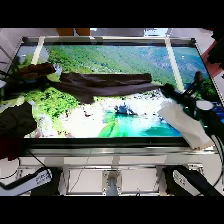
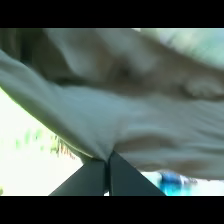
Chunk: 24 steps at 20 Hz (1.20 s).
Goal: Fold the shirts.
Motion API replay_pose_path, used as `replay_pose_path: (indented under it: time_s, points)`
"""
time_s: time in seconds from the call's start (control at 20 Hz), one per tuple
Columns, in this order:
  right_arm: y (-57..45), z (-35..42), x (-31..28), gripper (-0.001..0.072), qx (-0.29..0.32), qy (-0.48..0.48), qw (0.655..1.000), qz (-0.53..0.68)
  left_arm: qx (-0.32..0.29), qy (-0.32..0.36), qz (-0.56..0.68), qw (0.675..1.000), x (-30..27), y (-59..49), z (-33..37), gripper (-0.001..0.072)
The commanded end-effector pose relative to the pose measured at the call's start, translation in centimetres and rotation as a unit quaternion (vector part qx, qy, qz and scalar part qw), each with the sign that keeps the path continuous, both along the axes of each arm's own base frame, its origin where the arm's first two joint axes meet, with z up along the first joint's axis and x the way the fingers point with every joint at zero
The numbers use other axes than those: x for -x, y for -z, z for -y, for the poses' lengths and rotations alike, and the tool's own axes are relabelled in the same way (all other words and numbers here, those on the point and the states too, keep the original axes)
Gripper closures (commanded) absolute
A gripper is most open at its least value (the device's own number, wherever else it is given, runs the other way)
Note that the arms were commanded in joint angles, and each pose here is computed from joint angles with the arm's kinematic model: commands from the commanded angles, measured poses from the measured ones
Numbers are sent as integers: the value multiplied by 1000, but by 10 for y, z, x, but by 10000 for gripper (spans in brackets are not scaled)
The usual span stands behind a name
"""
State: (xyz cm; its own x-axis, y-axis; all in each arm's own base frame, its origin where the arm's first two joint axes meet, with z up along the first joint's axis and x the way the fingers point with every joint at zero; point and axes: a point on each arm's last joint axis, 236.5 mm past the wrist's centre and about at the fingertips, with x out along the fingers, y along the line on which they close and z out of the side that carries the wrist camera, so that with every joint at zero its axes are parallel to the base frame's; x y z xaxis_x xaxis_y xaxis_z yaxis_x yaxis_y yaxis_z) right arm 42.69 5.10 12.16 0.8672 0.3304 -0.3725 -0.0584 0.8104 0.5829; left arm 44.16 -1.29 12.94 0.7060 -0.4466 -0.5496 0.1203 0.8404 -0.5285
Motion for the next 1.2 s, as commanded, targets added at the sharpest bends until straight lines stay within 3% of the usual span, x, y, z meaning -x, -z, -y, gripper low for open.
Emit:
replay_pose_path:
  time_s: [0.0,0.15,0.3,0.4,0.55,0.7,0.8,0.95,1.15]
  points:
    - [-110,20,61,683,159,-19,984,84,-105,-20,177,979,58,-142,-5,697]
    - [-174,42,156,684,241,36,964,109,-184,-92,316,926,143,-243,-5,697]
    - [-281,55,241,687,310,155,906,244,-200,-181,441,856,214,-330,-8,699]
    - [-331,52,262,688,328,179,877,300,-199,-173,451,853,228,-352,1,699]
    - [-330,42,209,688,302,113,902,288,-179,-147,418,879,195,-346,1,699]
    - [-270,23,105,686,200,-26,956,214,-127,-92,297,942,121,-275,-5,699]
    - [-214,30,39,686,143,-66,976,149,-97,-53,195,974,66,-206,-10,699]
    - [-95,27,-39,686,124,-115,985,28,-95,-30,104,990,-12,-112,-10,699]
    - [38,0,-109,686,121,-118,984,-59,-93,-50,46,993,-104,8,2,699]
